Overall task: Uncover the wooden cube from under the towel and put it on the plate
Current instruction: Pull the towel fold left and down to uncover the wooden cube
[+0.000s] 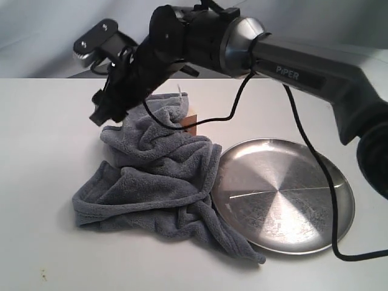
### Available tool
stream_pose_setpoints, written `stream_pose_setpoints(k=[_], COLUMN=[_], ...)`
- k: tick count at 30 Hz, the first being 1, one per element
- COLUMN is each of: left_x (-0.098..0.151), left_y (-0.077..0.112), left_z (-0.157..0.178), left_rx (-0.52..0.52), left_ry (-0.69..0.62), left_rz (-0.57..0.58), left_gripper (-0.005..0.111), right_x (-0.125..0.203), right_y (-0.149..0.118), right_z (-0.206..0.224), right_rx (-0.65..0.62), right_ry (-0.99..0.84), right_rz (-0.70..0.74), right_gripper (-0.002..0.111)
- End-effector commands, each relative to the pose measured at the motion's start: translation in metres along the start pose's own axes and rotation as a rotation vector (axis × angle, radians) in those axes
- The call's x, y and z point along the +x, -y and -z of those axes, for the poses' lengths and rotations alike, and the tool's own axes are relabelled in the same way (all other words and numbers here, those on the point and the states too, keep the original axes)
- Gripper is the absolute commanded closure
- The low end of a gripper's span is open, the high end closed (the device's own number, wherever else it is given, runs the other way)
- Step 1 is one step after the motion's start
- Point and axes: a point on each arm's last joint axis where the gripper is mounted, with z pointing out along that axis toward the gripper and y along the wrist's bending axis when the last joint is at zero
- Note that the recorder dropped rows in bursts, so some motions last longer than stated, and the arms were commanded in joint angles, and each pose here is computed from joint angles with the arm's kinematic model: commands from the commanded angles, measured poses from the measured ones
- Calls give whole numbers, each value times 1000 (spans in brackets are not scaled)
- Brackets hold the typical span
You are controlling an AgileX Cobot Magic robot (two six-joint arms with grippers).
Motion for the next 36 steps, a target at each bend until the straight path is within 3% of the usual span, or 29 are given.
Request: stream_pose_setpoints(k=[1, 4, 8, 18, 21, 25, 26, 32, 36], left_x=[0, 0, 0, 0, 0, 0, 0, 0, 0], left_y=[0, 0, 0, 0, 0, 0, 0, 0, 0], left_z=[0, 0, 0, 0, 0, 0, 0, 0, 0], left_rx=[-3, -3, -3, -3, -3, -3, -3, -3, -3], left_ry=[11, 11, 11, 11, 11, 11, 11, 11, 11], left_rz=[5, 5, 5, 5, 5, 5, 5, 5, 5], left_gripper=[107, 107, 107, 107, 107, 107, 107, 107, 107], right_x=[-5, 7, 25, 48, 49, 49, 47, 31, 38], right_y=[33, 48, 57, 47, 46, 42, 38, -6, -11], right_z=[13, 11, 7, -16, -16, -17, -18, -24, -25], right_rx=[203, 282, 375, 302, 296, 258, 217, -121, -101], right_ry=[81, 29, -108, -235, -252, -261, -259, -199, -286], right_rz=[-204, -315, -287, -454, -464, -465, -447, -282, -196], right_gripper=[45, 45, 45, 46, 63, 104, 108, 108, 108])
